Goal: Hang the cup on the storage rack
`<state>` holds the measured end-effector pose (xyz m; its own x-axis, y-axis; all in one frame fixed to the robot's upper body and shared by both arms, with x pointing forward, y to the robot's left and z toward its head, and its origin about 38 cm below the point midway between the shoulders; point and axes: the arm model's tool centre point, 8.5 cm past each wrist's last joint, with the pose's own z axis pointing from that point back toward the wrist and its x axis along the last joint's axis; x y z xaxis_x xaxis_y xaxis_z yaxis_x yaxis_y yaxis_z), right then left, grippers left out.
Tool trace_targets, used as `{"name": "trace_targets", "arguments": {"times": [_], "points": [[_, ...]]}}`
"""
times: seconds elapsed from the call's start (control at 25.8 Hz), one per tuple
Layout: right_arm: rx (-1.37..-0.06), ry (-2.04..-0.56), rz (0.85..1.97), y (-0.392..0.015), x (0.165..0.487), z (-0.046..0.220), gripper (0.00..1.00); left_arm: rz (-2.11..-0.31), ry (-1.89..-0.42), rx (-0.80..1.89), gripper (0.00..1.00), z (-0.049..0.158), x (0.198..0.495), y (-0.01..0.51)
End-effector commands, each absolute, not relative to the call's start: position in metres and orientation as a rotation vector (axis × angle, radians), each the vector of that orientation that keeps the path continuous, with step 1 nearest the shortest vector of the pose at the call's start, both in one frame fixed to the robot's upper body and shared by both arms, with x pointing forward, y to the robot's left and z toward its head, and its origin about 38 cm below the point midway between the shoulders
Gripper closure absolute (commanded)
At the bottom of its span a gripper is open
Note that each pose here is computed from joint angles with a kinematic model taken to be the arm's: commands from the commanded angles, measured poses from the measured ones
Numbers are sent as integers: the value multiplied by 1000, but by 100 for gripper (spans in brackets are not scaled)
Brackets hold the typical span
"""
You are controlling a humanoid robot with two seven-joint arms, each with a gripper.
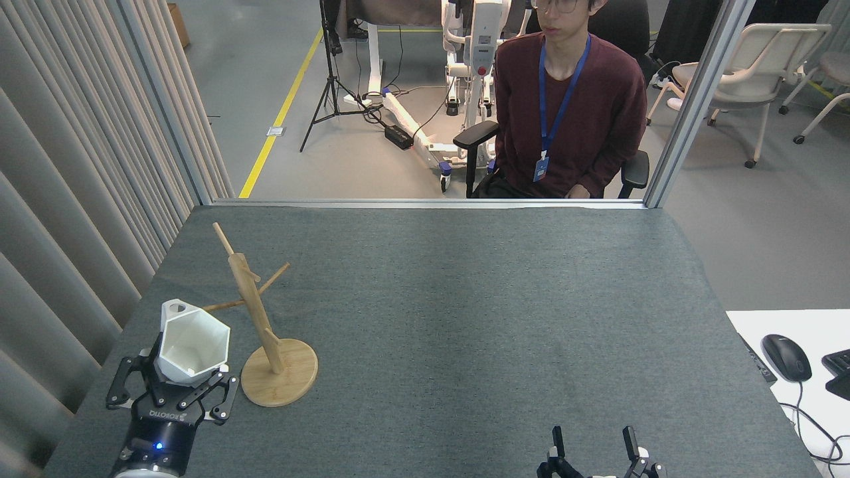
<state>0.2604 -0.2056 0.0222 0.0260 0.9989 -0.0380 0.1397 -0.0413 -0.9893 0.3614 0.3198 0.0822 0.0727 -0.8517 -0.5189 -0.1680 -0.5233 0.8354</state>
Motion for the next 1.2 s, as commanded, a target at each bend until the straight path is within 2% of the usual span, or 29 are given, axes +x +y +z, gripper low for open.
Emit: {"name": "trace_targets", "arguments": {"times": [0.0,0.19,0.43,0.46,0.54,1.16], "points": [[-1349,-1281,1155,-205,260,22,1,-1517,-1034,1747,52,80,374,310],[-1353,-1284,1154,-206,260,22,1,-1554,-1006,1714,52,66,387,304],[-1352,-1285,1153,-205,259,22,1,-1554,-1004,1716,49,66,388,304],[-1353,-1286,1152,-205,260,22,1,-1552,-1005,1720,38,66,388,304],[-1351,-1286,1149,-205,260,22,1,-1537,-1006,1727,1,67,388,305],[-1359,-1296,1136,-204,262,25,1,-1547,-1081,1767,0,84,386,295]]}}
